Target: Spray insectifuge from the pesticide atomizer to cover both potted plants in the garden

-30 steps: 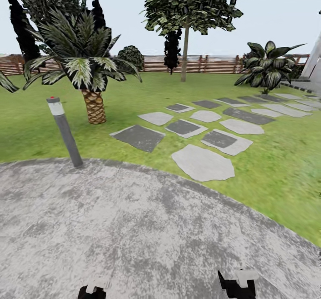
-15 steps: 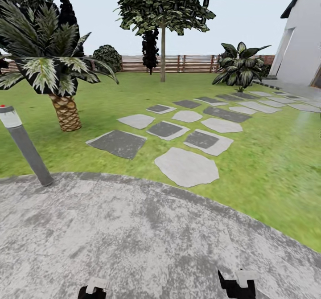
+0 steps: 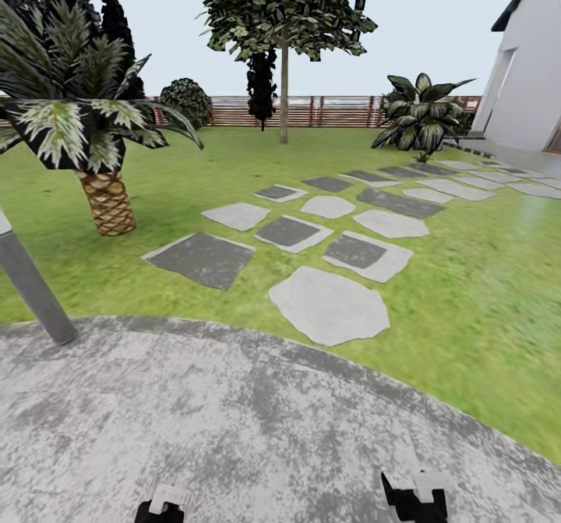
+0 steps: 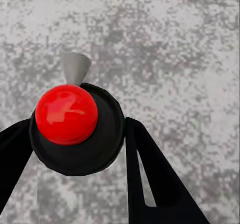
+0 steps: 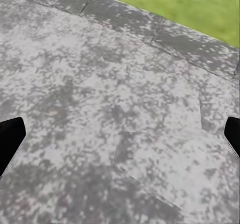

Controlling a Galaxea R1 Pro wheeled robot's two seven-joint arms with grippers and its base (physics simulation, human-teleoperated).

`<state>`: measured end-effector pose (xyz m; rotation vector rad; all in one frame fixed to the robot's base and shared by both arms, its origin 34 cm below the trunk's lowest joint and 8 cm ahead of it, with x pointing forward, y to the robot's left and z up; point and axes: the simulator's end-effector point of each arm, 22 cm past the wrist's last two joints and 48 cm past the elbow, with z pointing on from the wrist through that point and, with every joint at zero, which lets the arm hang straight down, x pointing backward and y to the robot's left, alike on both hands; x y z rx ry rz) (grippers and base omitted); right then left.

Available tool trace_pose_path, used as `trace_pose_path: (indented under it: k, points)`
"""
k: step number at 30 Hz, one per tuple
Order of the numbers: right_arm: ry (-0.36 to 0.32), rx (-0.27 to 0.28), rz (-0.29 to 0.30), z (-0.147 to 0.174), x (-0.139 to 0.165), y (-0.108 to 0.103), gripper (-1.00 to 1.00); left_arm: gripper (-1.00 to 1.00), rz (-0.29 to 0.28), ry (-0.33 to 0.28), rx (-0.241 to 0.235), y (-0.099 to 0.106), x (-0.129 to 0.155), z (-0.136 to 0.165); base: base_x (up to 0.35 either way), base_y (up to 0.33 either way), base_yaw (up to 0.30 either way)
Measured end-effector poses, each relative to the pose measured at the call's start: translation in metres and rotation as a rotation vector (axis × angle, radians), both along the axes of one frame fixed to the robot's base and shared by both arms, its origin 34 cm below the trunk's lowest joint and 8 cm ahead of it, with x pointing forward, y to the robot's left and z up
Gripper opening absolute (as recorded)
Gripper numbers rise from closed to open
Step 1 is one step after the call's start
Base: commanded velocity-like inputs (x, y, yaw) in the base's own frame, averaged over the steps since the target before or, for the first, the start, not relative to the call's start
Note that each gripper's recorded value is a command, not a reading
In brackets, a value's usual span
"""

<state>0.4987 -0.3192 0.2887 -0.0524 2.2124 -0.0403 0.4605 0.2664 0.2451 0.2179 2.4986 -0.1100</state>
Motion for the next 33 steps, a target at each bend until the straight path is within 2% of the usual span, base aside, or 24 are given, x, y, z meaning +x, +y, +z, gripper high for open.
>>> trace_pose_path:
  k: [24, 28, 33]
  points:
    - [0.001, 0.0, -0.001, 0.0, -0.001, 0.0, 1.0, -1.0, 0.003, 0.0, 0.002, 0.002, 0.0, 0.0, 0.338, 0.0, -0.254]
    - [0.002, 0.0, 0.0, 0.0, -0.001, 0.0, 1.0, -1.0, 0.073, -0.007, -0.007, 0.018, 0.003, 0.002, 0.338, 0.0, -0.267]
    - [0.002, 0.0, 0.001, -0.001, -0.001, 0.001, 1.0, -1.0, 0.089, -0.01, -0.007, 0.024, 0.004, 0.003, 0.338, 0.0, -0.267]
